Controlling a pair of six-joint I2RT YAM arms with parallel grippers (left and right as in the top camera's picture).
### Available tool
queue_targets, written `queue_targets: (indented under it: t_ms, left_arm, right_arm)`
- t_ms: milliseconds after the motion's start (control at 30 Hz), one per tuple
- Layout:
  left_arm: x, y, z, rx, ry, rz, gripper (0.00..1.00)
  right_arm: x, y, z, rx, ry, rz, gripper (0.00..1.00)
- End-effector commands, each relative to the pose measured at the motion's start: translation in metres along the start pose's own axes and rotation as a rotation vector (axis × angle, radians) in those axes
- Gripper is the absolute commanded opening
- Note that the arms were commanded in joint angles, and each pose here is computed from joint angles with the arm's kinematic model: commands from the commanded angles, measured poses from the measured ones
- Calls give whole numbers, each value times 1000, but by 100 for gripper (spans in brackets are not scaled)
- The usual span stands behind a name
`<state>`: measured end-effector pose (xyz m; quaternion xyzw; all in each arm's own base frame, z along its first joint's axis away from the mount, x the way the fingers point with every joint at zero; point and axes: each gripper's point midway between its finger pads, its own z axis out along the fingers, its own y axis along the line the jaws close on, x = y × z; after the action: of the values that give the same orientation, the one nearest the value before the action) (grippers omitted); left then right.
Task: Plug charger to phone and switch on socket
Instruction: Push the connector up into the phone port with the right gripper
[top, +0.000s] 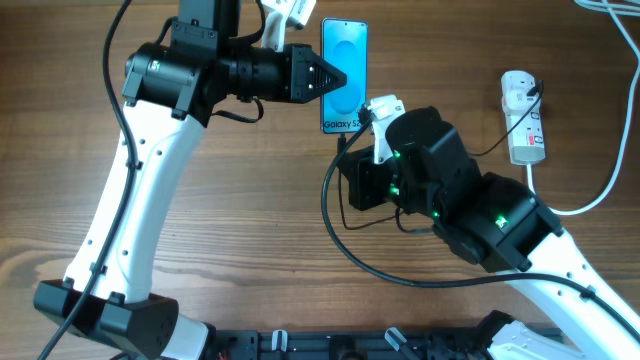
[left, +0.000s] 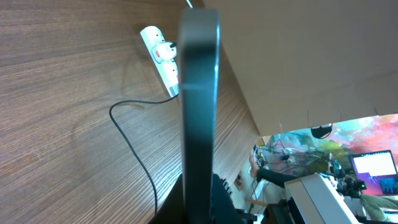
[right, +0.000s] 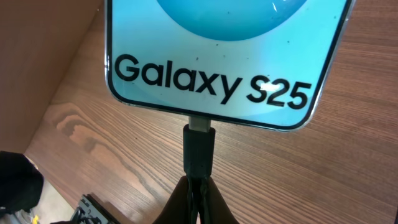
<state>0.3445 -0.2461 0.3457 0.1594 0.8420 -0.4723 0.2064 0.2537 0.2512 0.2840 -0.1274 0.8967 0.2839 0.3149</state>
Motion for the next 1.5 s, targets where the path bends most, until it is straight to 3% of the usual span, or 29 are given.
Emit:
queue_targets:
  t_ms: [0, 1467]
  left_arm:
    - [0, -9, -3, 41, 1, 25, 4]
    - [3, -12, -3, 64, 14, 44, 4]
  right_arm:
    - [-11, 8, -11, -24, -44, -8, 4]
    - [-22, -2, -13, 34, -99, 24, 4]
